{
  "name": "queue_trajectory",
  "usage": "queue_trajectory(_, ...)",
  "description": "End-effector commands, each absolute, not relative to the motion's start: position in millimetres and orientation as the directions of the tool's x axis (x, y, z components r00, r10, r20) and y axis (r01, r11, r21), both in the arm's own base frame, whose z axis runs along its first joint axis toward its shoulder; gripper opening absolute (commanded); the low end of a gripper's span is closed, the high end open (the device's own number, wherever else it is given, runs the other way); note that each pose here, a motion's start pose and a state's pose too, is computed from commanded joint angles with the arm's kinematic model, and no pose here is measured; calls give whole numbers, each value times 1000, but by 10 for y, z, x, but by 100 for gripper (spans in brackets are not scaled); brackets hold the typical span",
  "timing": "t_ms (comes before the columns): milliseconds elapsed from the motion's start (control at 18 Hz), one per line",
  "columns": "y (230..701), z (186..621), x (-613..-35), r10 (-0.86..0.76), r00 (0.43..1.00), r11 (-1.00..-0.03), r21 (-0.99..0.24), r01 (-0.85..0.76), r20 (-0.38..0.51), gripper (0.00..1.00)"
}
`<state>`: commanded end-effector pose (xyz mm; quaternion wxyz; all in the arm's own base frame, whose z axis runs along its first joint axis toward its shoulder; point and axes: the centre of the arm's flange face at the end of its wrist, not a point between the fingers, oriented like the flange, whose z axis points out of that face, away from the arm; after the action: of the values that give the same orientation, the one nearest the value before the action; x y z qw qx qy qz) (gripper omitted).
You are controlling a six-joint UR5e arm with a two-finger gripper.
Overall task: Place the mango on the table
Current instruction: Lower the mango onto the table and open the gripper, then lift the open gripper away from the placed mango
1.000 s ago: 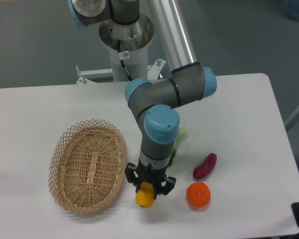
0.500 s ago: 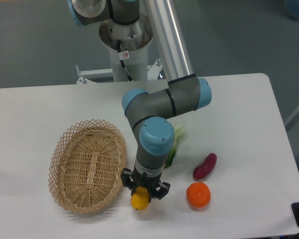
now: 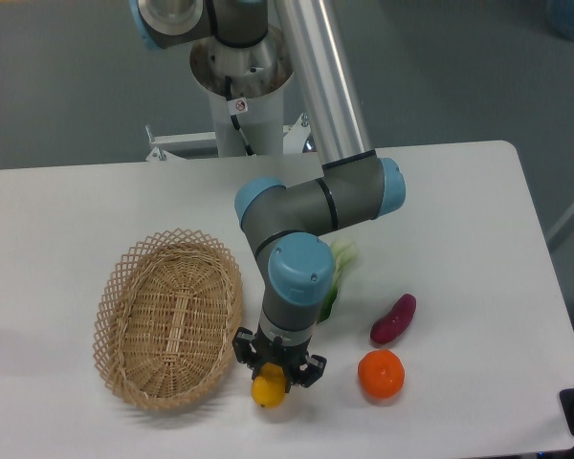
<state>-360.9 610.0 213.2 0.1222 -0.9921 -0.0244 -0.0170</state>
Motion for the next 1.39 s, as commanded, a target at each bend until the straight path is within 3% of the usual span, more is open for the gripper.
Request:
queue_trajectory(222,6095,2123,-3606,41,998,-969,-242,49,37,54)
queue_trajectory(278,6095,2123,-3606,41,999,-968,-245,48,34,60)
queue_trajectory(389,6117,2156,-3627,37,999,-964,-262,40,18,93)
queue_trajectory(444,6117,2169,-3627,36,999,-963,-268,38,13,100)
queue_trajectory(722,6061,2279,-3715,51,998,-967,-251,40,-39,100)
queue_trajectory(889,5974,2650,-3896,85,991,-962,-269,54,-107,100)
queue_trajectory(1222,5668,3112,-4209,137,982,-950,-298,94,-127,100)
queue_trajectory(1389,5502,3243,-4293,79,989,-964,-264,43,-127,100)
